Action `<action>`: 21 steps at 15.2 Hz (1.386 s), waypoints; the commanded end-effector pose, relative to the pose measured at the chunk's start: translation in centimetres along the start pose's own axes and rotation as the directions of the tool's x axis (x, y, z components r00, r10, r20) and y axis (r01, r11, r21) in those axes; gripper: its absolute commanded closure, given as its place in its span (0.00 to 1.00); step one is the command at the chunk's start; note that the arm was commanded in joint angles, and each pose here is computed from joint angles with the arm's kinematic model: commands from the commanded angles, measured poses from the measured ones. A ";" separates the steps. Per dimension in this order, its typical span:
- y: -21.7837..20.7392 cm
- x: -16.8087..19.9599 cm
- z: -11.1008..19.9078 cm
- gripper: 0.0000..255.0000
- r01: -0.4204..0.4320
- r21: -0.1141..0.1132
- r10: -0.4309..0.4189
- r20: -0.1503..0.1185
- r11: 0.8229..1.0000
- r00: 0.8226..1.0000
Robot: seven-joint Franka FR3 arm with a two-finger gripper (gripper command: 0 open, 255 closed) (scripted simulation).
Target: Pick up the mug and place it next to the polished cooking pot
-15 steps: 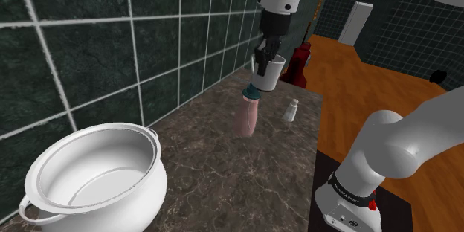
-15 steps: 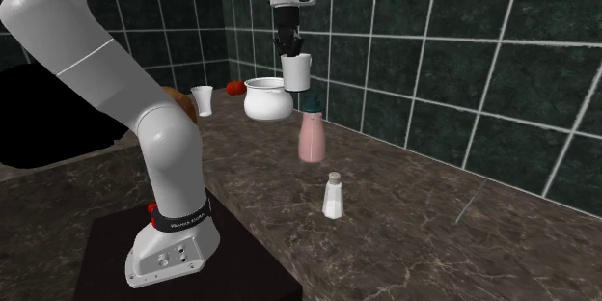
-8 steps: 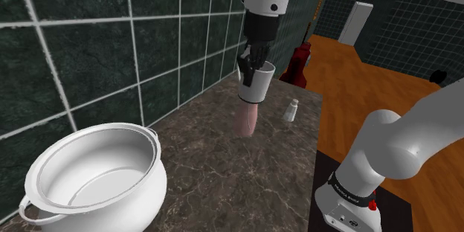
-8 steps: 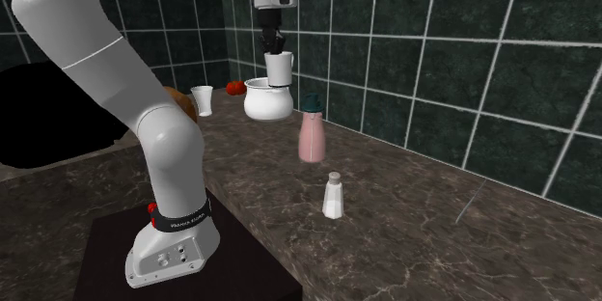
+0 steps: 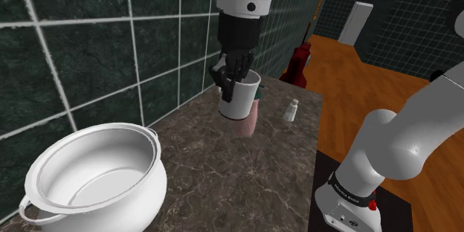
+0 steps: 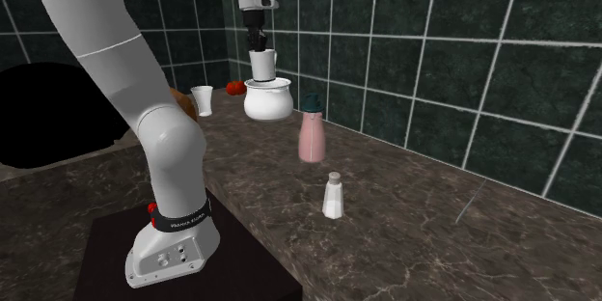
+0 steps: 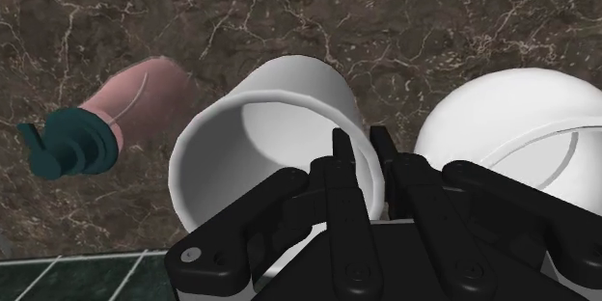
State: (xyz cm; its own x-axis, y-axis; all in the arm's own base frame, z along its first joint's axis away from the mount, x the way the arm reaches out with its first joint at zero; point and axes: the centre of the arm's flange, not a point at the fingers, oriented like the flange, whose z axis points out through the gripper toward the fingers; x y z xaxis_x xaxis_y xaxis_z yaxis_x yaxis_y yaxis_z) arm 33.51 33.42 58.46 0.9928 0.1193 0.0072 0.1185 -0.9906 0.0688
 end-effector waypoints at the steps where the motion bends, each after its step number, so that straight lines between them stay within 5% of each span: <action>1: -2.9 -0.4 -0.4 1.00 -0.002 0.001 0.002 0.000 1.000 1.000; 5: -8.1 -0.7 -0.8 1.00 -0.002 0.001 0.002 0.000 1.000 1.000; 21: -8.7 -0.7 7.7 1.00 -0.002 0.001 0.002 0.000 1.000 1.000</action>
State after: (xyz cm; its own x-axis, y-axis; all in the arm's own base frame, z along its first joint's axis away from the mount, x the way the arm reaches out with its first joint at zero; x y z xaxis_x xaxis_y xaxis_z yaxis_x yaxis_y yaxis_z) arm 31.87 41.26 50.73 0.9931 0.1173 0.0063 0.1166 -0.9908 0.0682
